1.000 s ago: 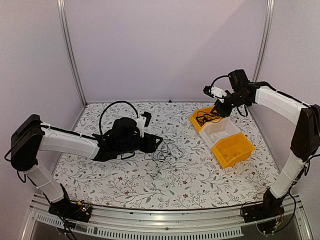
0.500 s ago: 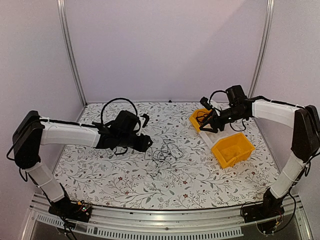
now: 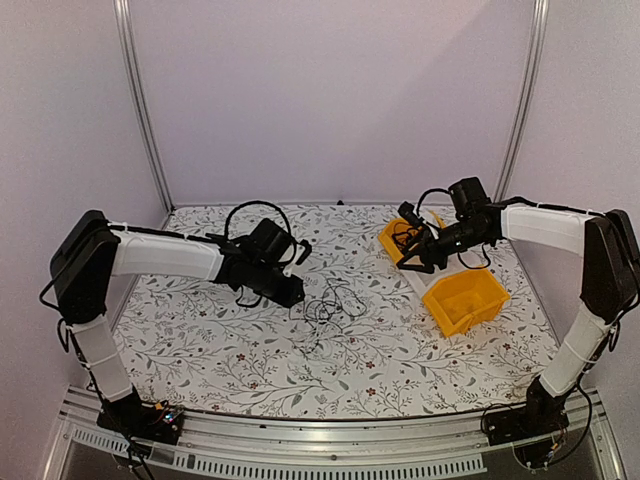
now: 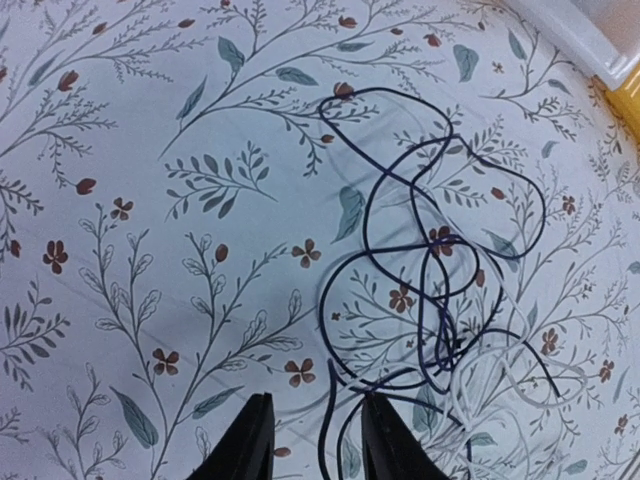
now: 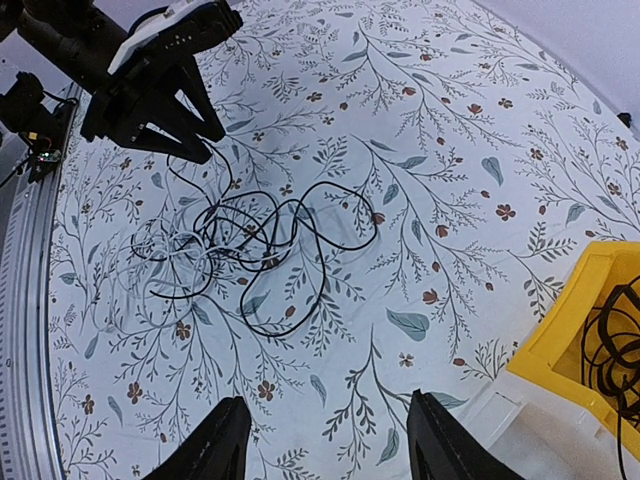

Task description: Untangle the cables

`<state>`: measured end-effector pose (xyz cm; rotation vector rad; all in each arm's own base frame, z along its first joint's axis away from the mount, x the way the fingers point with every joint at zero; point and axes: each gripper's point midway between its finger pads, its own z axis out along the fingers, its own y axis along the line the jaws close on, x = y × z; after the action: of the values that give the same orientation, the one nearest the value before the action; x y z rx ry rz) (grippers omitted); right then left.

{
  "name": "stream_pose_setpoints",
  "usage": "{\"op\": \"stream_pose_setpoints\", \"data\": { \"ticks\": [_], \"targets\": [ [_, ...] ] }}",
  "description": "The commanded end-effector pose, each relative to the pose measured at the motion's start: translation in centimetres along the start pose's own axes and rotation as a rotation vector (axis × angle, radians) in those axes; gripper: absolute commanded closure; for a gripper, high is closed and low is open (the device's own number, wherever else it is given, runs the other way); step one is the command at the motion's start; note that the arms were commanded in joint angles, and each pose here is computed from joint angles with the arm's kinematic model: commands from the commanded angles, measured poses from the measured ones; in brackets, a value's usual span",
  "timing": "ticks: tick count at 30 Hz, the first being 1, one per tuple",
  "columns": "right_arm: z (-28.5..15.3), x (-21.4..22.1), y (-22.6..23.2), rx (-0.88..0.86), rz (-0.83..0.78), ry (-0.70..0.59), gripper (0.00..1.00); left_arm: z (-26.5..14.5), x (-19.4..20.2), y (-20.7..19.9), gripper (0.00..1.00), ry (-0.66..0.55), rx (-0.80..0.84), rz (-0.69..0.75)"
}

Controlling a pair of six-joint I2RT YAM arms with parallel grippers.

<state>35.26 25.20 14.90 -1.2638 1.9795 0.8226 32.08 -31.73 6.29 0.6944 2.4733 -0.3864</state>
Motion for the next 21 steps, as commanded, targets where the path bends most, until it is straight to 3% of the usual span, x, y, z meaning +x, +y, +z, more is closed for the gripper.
{"op": "stream_pose_setpoints", "data": {
  "ticks": [1,4,8,15,21],
  "targets": [
    [0.1,0.0,0.0,0.009,-0.028,0.006,0.43,0.6,0.4,0.3,0.85,0.067,0.014,0.015],
    [0.2,0.1,0.3,-0.008,-0.030,0.005,0.43,-0.3,-0.9,-0.2,0.94,0.027,0.029,0.027],
    [0.1,-1.6,1.5,-0.053,-0.056,-0.040,0.43,-4.2,-4.0,-1.1,0.97,-0.109,0.067,0.060],
    [2.1,-8.3,4.7,-0.074,-0.188,-0.051,0.42,-14.4,-8.7,-3.1,0.99,-0.461,0.171,0.152],
    [4.3,-14.6,8.7,-0.130,-0.296,-0.107,0.38,-19.7,-10.0,-3.6,1.00,-0.618,0.195,0.197]
  ]
}}
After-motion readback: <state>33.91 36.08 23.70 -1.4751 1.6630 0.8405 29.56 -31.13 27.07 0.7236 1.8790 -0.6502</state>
